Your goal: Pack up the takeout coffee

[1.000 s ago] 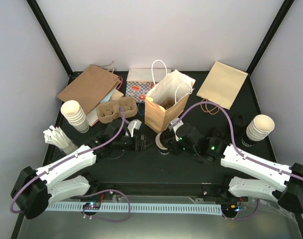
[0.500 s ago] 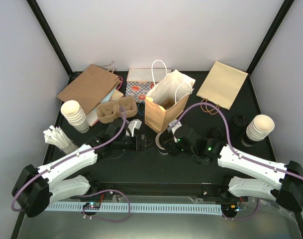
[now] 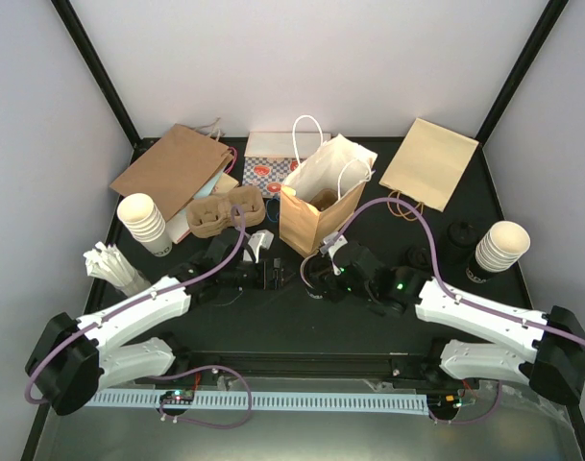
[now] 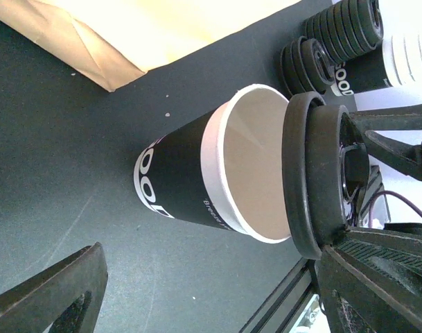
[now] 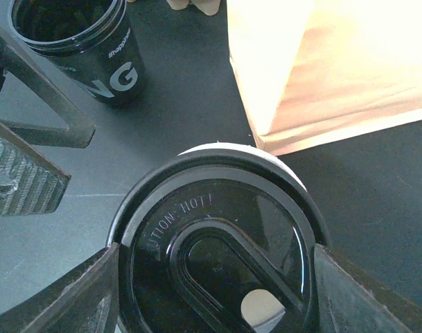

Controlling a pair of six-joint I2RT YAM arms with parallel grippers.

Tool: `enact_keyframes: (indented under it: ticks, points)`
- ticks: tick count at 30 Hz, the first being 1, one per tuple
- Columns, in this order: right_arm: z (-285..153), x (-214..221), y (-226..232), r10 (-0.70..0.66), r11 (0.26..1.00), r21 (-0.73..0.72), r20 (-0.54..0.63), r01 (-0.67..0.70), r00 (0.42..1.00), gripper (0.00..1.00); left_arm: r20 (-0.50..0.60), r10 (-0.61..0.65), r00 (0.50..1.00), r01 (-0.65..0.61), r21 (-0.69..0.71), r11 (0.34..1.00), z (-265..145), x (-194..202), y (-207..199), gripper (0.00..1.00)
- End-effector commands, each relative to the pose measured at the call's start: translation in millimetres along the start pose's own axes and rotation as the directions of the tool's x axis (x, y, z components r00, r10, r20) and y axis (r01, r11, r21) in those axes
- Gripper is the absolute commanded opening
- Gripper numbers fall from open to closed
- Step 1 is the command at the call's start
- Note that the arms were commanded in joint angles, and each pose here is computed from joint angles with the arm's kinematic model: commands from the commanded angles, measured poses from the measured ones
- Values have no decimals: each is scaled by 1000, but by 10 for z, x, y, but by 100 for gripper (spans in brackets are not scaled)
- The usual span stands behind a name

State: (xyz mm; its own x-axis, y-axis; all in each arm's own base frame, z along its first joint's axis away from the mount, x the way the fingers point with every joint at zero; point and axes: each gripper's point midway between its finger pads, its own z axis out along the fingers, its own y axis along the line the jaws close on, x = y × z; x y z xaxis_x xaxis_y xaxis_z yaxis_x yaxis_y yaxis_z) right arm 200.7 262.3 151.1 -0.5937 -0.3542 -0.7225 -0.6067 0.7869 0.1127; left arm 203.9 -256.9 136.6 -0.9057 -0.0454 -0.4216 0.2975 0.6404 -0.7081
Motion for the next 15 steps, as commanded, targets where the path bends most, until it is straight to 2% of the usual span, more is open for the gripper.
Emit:
enact_keyframes:
  ticks: [1, 15]
  points:
    - [34, -28, 36, -2, 1000, -14, 24, 3, 1000, 57, 54, 6, 999, -8, 29, 1000, -30, -189, -135, 85]
    - [93, -38, 13, -33, 999, 7, 26, 33, 999, 57, 67, 7, 998, -10, 43, 999, -69, -214, -169, 82]
